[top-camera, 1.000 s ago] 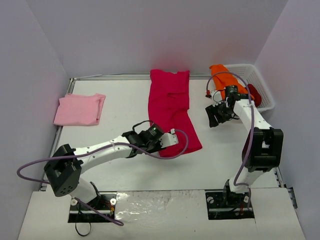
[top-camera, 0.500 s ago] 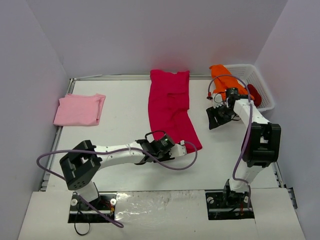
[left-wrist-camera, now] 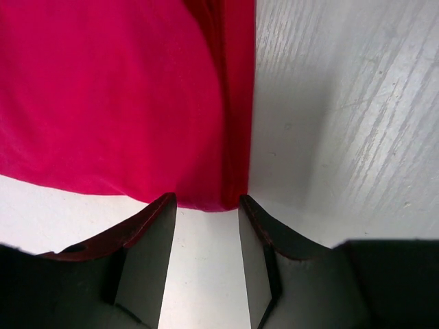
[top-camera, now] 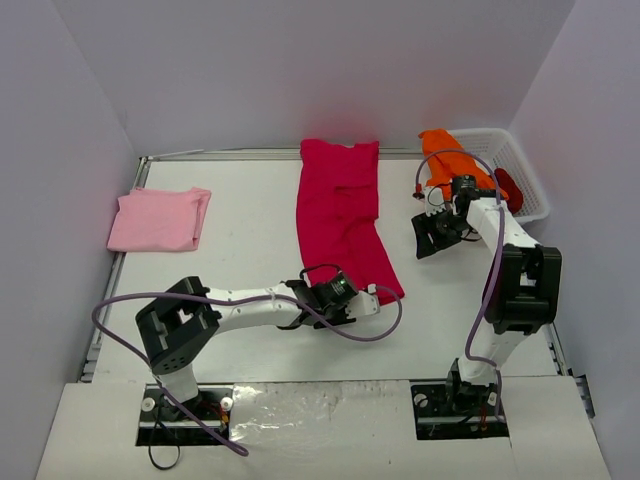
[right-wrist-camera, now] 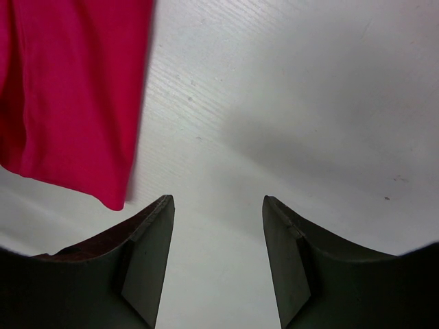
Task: Fold and stack the t-shirts
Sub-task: Grab the bottom of the folded rectangular tshirt with both arms
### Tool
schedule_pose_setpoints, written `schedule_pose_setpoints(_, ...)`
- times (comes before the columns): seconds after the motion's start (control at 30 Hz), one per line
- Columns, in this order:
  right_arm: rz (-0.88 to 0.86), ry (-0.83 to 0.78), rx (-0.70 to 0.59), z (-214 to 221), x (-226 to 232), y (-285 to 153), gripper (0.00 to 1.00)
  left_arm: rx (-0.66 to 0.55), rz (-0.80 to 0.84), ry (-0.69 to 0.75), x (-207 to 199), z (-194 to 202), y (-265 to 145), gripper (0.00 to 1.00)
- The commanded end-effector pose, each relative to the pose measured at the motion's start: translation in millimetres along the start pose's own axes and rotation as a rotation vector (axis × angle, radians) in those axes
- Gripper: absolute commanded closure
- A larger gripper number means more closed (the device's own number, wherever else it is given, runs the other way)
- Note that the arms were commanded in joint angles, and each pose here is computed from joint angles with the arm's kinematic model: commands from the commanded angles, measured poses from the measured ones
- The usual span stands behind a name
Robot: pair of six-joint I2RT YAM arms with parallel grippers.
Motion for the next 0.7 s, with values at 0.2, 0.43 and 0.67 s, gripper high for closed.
schedule_pose_setpoints(0.2, -0.024, -0.004, -0.005, -1.8, 1.8, -2.4, 0.5, -0.035, 0.023, -0.014, -5.0, -16.9, -7.7, 0.59)
schedule_pose_setpoints(0.43, -0.021, -0.01, -0.005, -2.5, 2.0, -3.4, 0.49, 0.002, 0.009, -0.007, -7.6, -9.4, 4.7, 0.59)
schedule_pose_setpoints(0.67, -0.018, -0.011, -0.008, -2.1, 2.0, -4.3, 0.49, 0.021, -0.024, -0.01, -6.3, -7.0, 12.3, 0.63)
Point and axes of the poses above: each gripper's point midway between its finger pads, its own y axis out along the fingers, its own x axis along the line the jaws close on, z = x × y, the point moved 8 cm from there along -y, back along the fingers, and after that the axes turned 13 degrees about -y, right-handed, at the moved point
